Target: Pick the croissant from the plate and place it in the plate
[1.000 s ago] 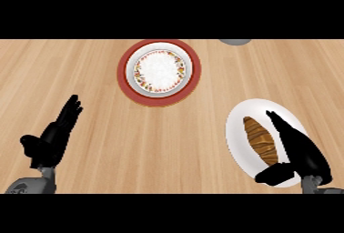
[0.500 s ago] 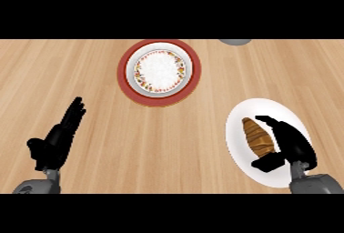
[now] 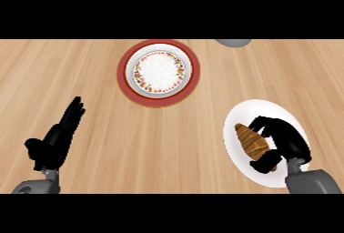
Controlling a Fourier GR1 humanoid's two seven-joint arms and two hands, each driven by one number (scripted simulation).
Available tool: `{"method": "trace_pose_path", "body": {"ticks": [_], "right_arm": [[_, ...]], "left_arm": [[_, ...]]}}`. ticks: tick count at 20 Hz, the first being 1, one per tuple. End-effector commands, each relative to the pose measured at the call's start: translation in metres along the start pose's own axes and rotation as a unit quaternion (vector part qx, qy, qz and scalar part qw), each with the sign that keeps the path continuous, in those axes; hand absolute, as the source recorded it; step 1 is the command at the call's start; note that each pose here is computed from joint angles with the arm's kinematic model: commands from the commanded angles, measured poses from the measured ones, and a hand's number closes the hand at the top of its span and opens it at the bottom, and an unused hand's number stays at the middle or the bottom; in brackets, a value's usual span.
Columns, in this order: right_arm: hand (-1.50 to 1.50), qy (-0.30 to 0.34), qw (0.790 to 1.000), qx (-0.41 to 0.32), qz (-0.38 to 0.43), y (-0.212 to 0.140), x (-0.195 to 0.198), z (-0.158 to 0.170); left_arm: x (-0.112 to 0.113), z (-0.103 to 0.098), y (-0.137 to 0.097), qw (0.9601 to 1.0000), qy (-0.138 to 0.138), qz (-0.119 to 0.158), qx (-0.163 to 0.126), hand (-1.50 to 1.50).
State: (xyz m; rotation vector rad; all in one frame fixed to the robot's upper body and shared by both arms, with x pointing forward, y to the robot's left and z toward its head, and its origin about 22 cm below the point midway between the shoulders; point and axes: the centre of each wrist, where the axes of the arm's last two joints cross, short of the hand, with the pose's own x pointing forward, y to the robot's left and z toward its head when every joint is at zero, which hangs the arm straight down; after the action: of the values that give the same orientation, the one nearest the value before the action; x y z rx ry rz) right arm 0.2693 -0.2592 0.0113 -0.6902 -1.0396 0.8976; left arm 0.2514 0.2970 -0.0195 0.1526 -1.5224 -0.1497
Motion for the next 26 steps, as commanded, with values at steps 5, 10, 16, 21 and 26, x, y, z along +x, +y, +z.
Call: {"method": "trace_pose_path", "body": {"ticks": [5,10,16,21,26], "right_arm": [[1.50,0.165,0.980,-0.098,-0.046,0.040,0.028,0.031],[1.50,0.176,0.960,-0.216,-0.022,0.056,0.083,0.068],[1.50,0.145,0.951,-0.272,-0.006,0.028,0.146,0.114],[1.50,0.102,0.939,-0.327,0.009,0.017,0.180,0.140],[1.50,0.055,0.909,-0.413,0.006,-0.011,0.198,0.147]], "left_arm": [[-0.003,0.005,0.016,0.9999,0.009,-0.003,0.009,0.00],[-0.014,0.023,-0.002,1.0000,0.008,-0.001,0.001,0.00],[0.007,-0.001,0.012,1.0000,-0.002,-0.001,0.009,0.00],[0.011,-0.006,-0.004,1.0000,0.000,-0.003,-0.001,0.00],[-0.008,0.009,0.012,1.0000,-0.001,-0.003,0.004,0.00]]}}
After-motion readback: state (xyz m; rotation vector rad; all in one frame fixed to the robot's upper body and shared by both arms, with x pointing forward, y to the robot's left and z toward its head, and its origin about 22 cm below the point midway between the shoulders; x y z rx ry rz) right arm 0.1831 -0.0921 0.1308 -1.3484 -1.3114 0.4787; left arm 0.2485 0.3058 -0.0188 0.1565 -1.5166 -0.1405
